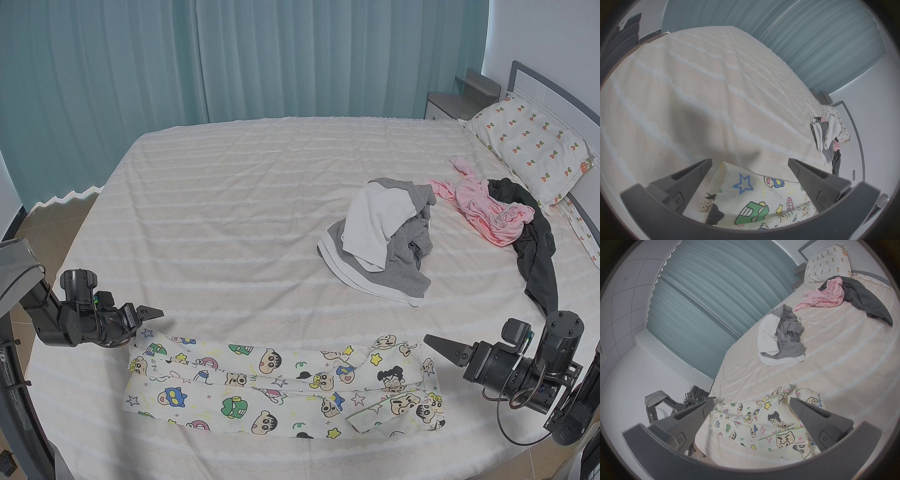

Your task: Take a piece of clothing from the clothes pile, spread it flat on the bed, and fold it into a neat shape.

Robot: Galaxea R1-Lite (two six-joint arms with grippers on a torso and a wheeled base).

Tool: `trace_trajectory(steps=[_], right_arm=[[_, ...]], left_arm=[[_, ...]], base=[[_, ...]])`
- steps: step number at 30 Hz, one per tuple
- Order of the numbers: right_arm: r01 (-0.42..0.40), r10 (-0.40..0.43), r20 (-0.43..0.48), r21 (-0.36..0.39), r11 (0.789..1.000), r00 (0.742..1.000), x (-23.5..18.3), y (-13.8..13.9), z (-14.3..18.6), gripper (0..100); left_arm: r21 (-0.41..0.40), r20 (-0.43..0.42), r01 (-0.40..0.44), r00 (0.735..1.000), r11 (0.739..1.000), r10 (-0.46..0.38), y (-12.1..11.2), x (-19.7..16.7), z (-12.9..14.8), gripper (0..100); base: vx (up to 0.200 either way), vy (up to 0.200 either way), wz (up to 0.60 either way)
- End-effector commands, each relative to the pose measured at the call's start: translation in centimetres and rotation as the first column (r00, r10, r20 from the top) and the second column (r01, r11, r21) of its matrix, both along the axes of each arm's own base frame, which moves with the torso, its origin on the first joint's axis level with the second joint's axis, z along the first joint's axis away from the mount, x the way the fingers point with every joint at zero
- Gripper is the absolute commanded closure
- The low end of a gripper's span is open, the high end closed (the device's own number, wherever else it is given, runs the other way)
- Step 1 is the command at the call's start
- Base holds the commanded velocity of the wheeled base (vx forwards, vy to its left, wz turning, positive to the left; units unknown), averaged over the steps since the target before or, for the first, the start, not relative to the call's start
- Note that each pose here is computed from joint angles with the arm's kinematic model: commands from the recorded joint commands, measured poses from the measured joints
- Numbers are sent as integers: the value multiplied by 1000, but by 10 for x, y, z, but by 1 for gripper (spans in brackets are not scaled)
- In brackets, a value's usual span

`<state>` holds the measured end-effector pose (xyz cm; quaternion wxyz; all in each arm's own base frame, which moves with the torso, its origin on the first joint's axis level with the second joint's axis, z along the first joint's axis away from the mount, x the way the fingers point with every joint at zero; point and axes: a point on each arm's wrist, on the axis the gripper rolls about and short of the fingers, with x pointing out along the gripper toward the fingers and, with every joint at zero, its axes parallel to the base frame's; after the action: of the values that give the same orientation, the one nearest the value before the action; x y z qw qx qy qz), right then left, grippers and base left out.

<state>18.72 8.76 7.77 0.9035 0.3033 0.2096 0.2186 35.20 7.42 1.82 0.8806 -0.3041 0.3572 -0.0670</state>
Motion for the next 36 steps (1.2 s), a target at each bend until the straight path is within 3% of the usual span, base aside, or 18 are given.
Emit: trace_trajectory(steps=[1, 3, 4, 15, 26, 36], right_arm=[[-9, 9, -9, -3, 1000, 1000, -4, 1, -2, 0], [-10, 10, -12, -4, 1000, 1000, -3, 1, -3, 0], [-9, 9, -16, -6, 1000, 1000, -3, 1, -4, 0], [-3, 2, -37, -17, 1000, 999, -2, 3, -8, 0], [-4, 3, -38, -25, 1000, 999, -3, 5, -9, 0], [-1, 0, -36, -25, 1000, 999, -3, 5, -9, 0]], left_arm=[[-1, -8, 0, 1000, 1000, 0, -2, -5, 1, 0], [-2, -14, 0, 1000, 1000, 0, -2, -6, -1, 0], [-1, -14, -1, 1000, 1000, 1, -2, -5, -2, 100], [34, -21, -41, 999, 999, 41, 1, -1, -6, 100], [41, 54, -43, 998, 998, 41, 0, -2, 17, 100], [44, 78, -39, 996, 998, 36, 0, -1, 16, 100]], base=[[0, 0, 0], [0, 0, 0], [0, 0, 0], [0, 0, 0], [0, 0, 0], [0, 0, 0]])
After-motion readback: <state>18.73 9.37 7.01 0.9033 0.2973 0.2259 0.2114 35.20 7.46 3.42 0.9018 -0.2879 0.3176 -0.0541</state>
